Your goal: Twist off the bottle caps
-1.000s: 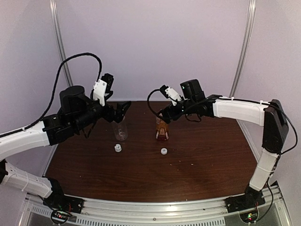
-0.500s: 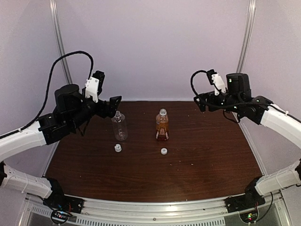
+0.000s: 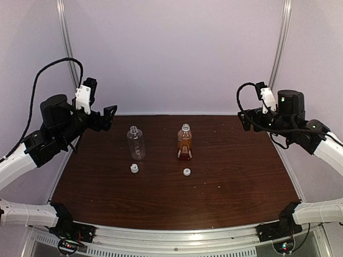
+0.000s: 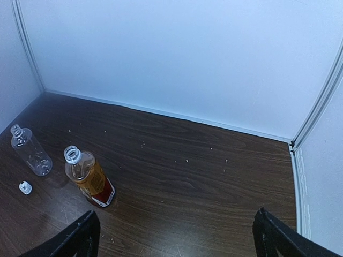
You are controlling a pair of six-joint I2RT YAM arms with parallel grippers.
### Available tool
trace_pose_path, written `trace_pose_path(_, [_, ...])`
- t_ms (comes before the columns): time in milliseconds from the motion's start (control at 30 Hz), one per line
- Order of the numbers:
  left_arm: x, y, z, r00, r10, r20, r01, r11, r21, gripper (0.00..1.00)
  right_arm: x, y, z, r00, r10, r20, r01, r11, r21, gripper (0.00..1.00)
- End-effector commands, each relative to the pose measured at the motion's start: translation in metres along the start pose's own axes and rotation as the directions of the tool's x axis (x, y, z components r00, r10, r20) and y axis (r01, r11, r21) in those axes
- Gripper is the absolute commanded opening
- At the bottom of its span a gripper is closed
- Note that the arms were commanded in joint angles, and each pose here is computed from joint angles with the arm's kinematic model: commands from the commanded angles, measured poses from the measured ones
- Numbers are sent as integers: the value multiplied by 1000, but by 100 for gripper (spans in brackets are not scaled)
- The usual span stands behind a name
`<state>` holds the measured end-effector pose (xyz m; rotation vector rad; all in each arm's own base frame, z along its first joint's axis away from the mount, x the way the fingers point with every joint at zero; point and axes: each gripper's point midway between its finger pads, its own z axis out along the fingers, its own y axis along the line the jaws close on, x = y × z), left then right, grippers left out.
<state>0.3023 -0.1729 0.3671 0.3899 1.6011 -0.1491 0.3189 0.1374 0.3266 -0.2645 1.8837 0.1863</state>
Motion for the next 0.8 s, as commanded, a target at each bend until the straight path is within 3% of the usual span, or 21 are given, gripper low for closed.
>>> trace_pose_path(0, [20, -2, -2, 999, 47, -17, -47, 999, 13, 98, 7, -6, -2, 1000, -9, -13, 9, 1000, 26, 100])
trace_pose_path(167, [26, -3, -7, 999, 33, 25, -33, 999, 15, 98, 5, -4, -4, 1000, -20, 5, 20, 1000, 12, 100])
trace_pose_path(767, [24, -6, -7, 999, 41, 20, -42, 998, 37, 98, 8, -8, -2, 1000, -27, 5, 27, 999, 35, 100])
